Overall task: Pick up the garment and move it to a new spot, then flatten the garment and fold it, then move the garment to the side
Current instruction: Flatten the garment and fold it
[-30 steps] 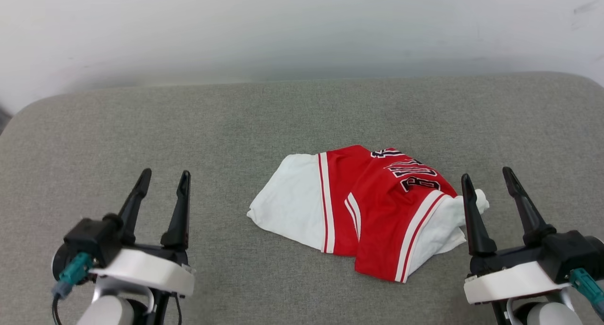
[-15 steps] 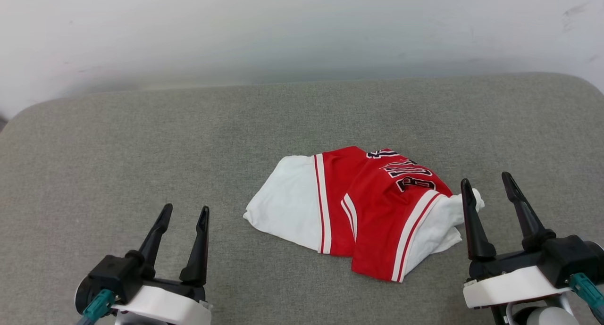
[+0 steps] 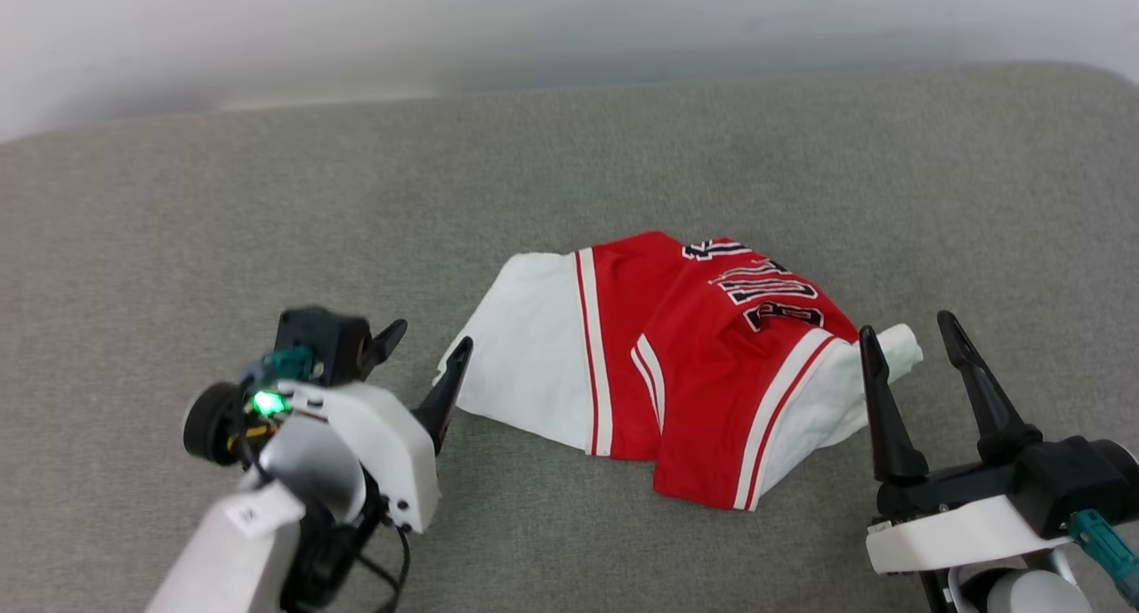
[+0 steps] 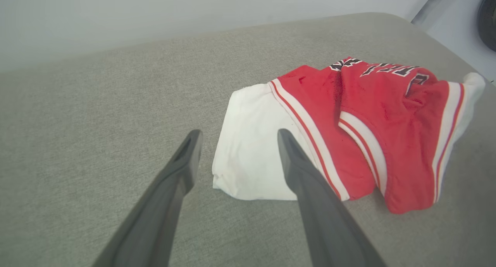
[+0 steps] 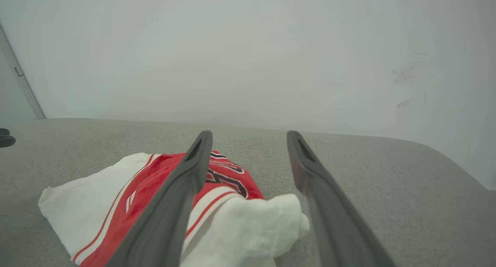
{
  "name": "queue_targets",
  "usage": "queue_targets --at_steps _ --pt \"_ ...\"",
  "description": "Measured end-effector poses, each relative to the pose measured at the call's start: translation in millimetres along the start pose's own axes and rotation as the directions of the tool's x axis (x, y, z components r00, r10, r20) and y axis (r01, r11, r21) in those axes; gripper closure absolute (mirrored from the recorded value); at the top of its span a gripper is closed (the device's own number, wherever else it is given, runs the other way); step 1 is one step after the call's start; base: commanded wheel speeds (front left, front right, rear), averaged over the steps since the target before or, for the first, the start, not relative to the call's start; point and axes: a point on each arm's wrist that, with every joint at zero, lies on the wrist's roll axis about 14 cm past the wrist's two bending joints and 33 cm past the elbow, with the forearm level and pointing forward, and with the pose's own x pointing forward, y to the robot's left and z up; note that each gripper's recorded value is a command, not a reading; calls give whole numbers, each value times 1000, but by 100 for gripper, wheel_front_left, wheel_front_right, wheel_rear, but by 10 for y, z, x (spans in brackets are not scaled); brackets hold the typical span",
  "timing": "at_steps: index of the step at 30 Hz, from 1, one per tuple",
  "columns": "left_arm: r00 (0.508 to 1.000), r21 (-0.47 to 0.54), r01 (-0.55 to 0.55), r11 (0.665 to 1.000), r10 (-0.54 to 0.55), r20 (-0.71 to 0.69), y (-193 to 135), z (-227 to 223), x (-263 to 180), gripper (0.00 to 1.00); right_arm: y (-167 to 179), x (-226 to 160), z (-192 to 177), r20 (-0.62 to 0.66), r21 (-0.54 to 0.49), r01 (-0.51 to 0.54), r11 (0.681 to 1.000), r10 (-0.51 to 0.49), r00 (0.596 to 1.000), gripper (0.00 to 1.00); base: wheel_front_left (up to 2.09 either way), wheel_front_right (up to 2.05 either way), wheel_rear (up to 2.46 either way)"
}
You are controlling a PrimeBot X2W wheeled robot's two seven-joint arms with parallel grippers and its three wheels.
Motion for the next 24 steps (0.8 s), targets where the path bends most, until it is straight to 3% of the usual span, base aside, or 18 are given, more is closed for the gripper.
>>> queue_targets --at_steps 5,11,16,21,22,23,24 --pt "974 56 -33 998 45 -222 154 -243 202 0 -49 70 -119 -27 0 11 1000 -11 1000 0 0 0 0" --pt "907 66 -6 998 33 -420 152 -693 318 0 -171 89 -262 -64 -3 45 999 -45 997 0 0 0 0" --pt "866 54 -15 998 40 -498 208 -970 378 0 -230 100 -373 -92 -5 61 998 -61 994 0 0 0 0" --pt "858 36 -31 999 45 -512 234 -1073 442 0 -220 142 -416 -98 0 56 998 -56 994 0 0 0 0" --pt "854 27 -21 999 32 -518 210 -1090 442 44 -212 159 -416 -96 1 53 999 -53 994 0 0 0 0" --pt "853 26 -19 999 30 -521 210 -1100 441 100 -203 168 -421 -96 2 51 999 -50 994 0 0 0 0" --pt "853 23 -17 1000 26 -522 206 -1107 438 100 -199 169 -430 -99 3 50 999 -49 994 0 0 0 0"
